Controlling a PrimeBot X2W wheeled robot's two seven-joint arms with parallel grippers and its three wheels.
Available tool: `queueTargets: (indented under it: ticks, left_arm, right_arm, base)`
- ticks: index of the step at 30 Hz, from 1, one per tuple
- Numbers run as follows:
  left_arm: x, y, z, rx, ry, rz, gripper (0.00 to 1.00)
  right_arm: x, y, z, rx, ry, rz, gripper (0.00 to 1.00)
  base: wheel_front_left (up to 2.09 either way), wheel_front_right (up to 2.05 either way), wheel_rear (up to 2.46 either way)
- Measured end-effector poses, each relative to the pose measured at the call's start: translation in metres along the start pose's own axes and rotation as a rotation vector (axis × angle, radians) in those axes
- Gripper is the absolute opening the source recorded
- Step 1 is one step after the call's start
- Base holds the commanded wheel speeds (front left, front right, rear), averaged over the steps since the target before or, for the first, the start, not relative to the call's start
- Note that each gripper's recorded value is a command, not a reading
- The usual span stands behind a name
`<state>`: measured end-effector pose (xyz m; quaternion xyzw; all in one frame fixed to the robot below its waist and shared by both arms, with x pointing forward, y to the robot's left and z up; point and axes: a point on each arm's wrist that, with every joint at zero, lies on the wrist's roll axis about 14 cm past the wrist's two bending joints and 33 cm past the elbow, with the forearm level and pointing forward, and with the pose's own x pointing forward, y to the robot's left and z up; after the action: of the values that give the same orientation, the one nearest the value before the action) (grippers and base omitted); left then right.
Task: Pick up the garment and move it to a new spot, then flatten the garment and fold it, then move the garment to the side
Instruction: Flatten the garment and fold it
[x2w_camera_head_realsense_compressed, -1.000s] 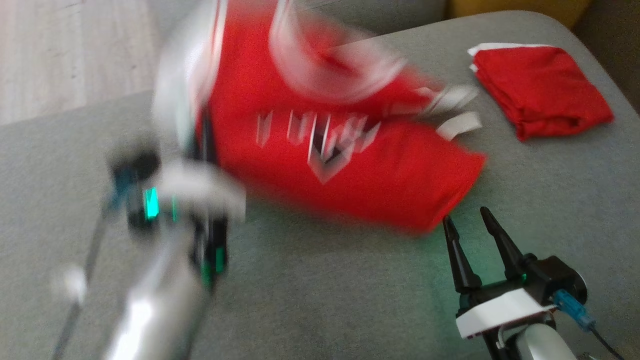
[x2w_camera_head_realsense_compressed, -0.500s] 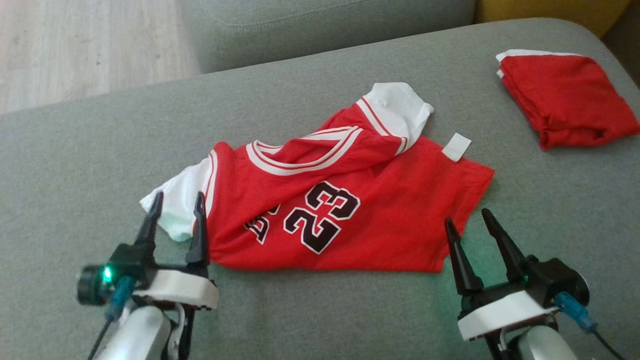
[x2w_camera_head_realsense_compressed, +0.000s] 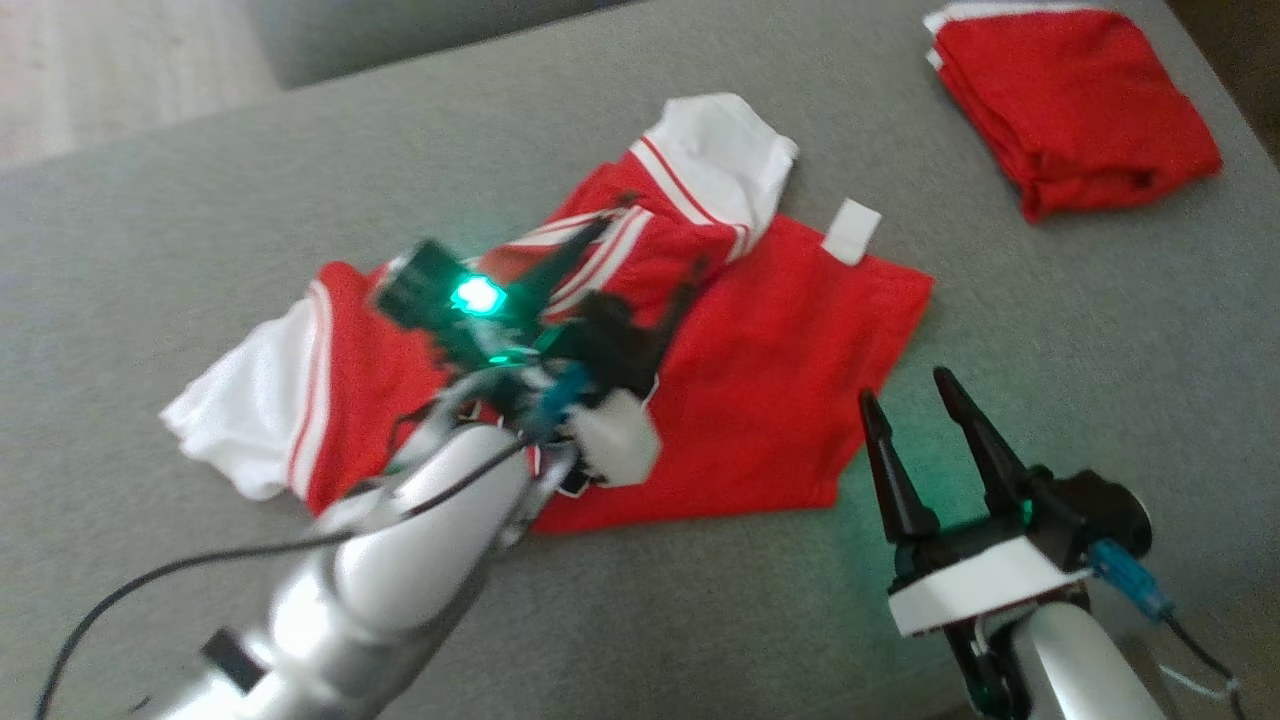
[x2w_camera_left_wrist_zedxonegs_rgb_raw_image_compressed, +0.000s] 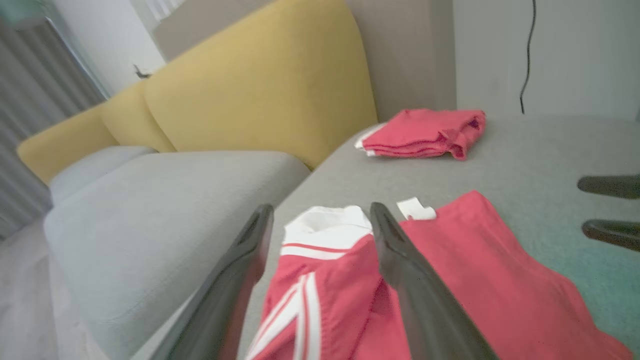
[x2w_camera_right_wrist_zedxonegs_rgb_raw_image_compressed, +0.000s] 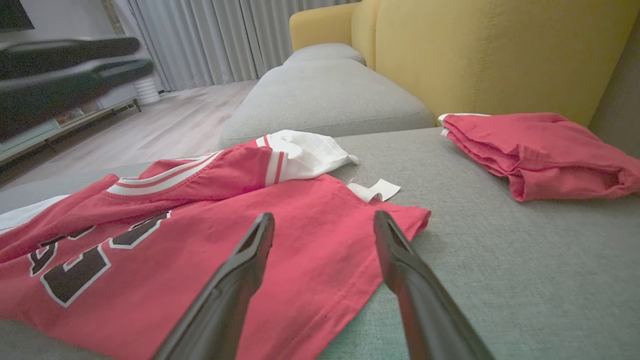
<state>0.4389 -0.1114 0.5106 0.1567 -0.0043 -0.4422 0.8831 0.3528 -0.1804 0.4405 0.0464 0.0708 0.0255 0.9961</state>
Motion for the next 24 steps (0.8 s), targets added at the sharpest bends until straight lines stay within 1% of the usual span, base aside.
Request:
queueTargets:
  ticks: [2, 4, 5, 10, 15, 16, 17, 21, 24]
  left_arm:
    - [0.015, -0.016, -0.016, 0.026, 0.054, -0.062, 1.00]
    - [0.028, -0.020, -0.035, 0.043, 0.116, -0.093, 1.00]
    - [0.028, -0.020, -0.035, 0.043, 0.116, -0.093, 1.00]
    - [0.051, -0.018, -0.073, 0.071, 0.213, -0.117, 1.00]
    - [0.059, -0.024, -0.097, 0.072, 0.251, -0.141, 1.00]
    - [0.060, -0.024, -0.098, 0.075, 0.245, -0.141, 0.31]
    - [0.060, -0.024, -0.097, 0.075, 0.230, -0.140, 0.00]
    - [0.061, -0.025, -0.078, 0.063, 0.143, -0.122, 0.00]
    - [0.059, -0.016, -0.058, 0.048, 0.058, -0.075, 0.00]
  right_arm:
    - [0.002, -0.005, -0.002, -0.004, 0.008, -0.017, 1.00]
    - [0.002, -0.012, -0.005, -0.006, 0.021, -0.039, 1.00]
    - [0.002, -0.012, -0.005, -0.006, 0.021, -0.039, 1.00]
    - [-0.006, -0.028, -0.015, -0.004, 0.060, -0.098, 1.00]
    - [-0.010, -0.036, -0.019, -0.007, 0.075, -0.130, 1.00]
    - [-0.010, -0.036, -0.018, -0.006, 0.074, -0.132, 1.00]
    - [-0.010, -0.036, -0.018, -0.006, 0.071, -0.132, 1.00]
    - [-0.009, -0.036, -0.013, -0.003, 0.055, -0.130, 1.00]
    - [-0.006, -0.032, -0.010, 0.000, 0.041, -0.117, 1.00]
  base:
    - [0.00, 0.00, 0.00]
    - [0.00, 0.00, 0.00]
    - [0.00, 0.00, 0.00]
    - [0.00, 0.00, 0.00]
    - [0.00, 0.00, 0.00]
    - [0.00, 0.00, 0.00]
    - [0.00, 0.00, 0.00]
    - [0.00, 0.00, 0.00]
    - [0.00, 0.00, 0.00]
